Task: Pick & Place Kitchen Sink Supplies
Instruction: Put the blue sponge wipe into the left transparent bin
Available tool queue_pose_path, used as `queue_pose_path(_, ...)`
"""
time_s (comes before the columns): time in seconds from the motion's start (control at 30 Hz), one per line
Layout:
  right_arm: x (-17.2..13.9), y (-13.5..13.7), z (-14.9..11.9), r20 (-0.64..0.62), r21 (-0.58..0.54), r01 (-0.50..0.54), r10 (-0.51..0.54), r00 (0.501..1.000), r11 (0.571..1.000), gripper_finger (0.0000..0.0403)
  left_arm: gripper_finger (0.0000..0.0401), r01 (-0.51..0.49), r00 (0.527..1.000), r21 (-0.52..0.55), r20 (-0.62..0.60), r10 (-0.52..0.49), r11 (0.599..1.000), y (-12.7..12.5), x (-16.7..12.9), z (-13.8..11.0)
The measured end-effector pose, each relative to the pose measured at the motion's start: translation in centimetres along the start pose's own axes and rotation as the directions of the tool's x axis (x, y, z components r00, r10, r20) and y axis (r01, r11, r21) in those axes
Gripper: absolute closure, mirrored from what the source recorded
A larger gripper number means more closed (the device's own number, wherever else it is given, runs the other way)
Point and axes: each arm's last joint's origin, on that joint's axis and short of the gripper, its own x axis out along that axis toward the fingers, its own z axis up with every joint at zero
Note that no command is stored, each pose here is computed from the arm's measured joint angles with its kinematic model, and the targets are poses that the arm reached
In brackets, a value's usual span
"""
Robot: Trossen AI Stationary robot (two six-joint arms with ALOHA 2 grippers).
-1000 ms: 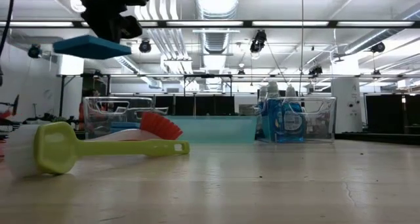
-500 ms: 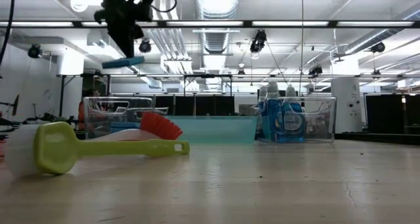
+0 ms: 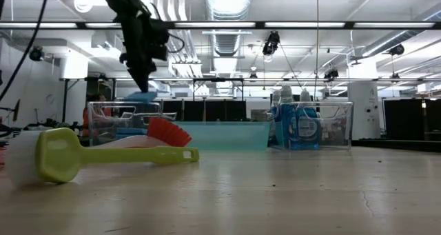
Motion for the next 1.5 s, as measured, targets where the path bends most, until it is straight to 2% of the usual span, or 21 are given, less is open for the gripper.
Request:
queue_pose_path(0.3, 0.0, 0.0, 0.0, -0.002, -0.006, 0.001, -0.001, 1.0, 1.0, 0.0394, 0.0401, 0.074, 0.996, -0.055, -0.036, -0.076, 0.996, 2.1, 3.8, -0.1)
queue_pose_path(0.47, 0.0, 0.0, 0.0, -0.001, -0.051, 0.001, -0.001, 1.0, 0.999, 0.0394, 0.0401, 0.114, 0.993, -0.041, -0.019, -0.115, 0.993, 2.4, 4.4, -0.2)
queue_pose_path(0.73, 0.0, 0.0, 0.0, 0.0, -0.062, 0.003, -0.003, 1.0, 0.998, 0.0394, 0.0401, 0.11, 0.994, -0.053, -0.02, -0.111, 0.993, 3.2, 4.4, -1.1)
queue_pose_path(0.9, 0.0, 0.0, 0.0, 0.0, -0.064, 0.003, -0.003, 1.0, 0.998, 0.0394, 0.0401, 0.158, 0.987, -0.038, 0.038, -0.157, 0.987, 3.1, 4.8, -1.2)
queue_pose_path(1.07, 0.0, 0.0, 0.0, -0.001, -0.064, 0.003, -0.003, 1.0, 0.998, 0.0394, 0.0401, 0.176, 0.984, -0.035, 0.016, -0.175, 0.984, 2.8, 5.7, -1.8)
queue_pose_path(1.5, 0.0, 0.0, 0.0, -0.001, -0.062, 0.004, -0.004, 1.0, 0.998, 0.0394, 0.0401, 0.118, 0.993, 0.004, -0.03, -0.118, 0.993, 3.1, 6.4, -2.5)
